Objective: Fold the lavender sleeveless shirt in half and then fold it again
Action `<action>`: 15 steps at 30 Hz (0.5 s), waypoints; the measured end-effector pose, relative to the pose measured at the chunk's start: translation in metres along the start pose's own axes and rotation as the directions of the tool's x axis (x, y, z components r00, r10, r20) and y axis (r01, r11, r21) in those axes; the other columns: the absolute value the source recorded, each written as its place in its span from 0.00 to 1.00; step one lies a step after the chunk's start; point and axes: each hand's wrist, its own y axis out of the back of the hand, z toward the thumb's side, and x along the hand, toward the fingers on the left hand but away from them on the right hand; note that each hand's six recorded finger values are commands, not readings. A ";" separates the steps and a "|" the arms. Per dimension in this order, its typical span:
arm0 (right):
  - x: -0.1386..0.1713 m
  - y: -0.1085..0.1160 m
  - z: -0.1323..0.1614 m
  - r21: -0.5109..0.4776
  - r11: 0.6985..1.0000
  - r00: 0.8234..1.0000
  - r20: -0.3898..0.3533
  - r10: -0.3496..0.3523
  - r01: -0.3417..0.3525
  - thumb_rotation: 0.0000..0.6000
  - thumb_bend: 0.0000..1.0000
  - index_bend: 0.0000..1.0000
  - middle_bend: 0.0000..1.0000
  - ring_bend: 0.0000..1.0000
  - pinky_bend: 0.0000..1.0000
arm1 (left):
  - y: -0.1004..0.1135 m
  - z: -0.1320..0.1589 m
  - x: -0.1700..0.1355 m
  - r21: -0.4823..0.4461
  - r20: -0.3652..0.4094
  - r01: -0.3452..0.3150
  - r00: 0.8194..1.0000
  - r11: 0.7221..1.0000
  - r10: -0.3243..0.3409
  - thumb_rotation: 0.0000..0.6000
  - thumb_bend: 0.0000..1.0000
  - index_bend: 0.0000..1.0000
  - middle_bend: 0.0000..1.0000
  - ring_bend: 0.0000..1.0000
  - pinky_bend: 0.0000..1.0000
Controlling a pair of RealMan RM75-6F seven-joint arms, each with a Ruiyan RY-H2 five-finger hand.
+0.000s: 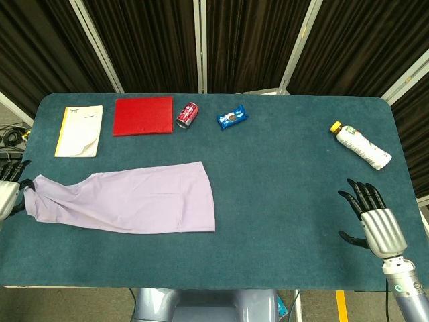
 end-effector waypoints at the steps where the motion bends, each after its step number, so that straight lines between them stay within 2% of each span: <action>1: 0.000 0.000 0.000 0.004 1.000 1.000 0.000 0.002 -0.002 1.00 0.00 0.18 0.00 0.00 0.00 | 0.002 0.002 0.001 -0.004 0.009 -0.009 1.000 1.000 0.009 1.00 0.61 0.75 0.00 0.00 0.00; 5: 0.001 0.001 -0.001 0.017 1.000 1.000 0.000 0.004 -0.004 1.00 0.00 0.16 0.00 0.00 0.00 | 0.010 0.017 0.006 -0.033 0.060 -0.055 0.997 0.998 0.057 1.00 0.61 0.75 0.00 0.00 0.00; 9: 0.001 0.003 -0.001 0.040 0.999 1.000 -0.002 -0.008 0.008 1.00 0.00 0.16 0.00 0.00 0.00 | 0.015 0.036 0.015 -0.121 0.106 -0.089 0.989 0.989 0.102 1.00 0.61 0.75 0.00 0.00 0.00; 15: 0.001 0.003 -0.001 0.038 0.999 1.000 0.000 -0.010 0.010 1.00 0.00 0.16 0.00 0.00 0.00 | 0.024 0.080 0.039 -0.173 0.211 -0.126 0.964 0.977 0.162 1.00 0.61 0.76 0.00 0.00 0.00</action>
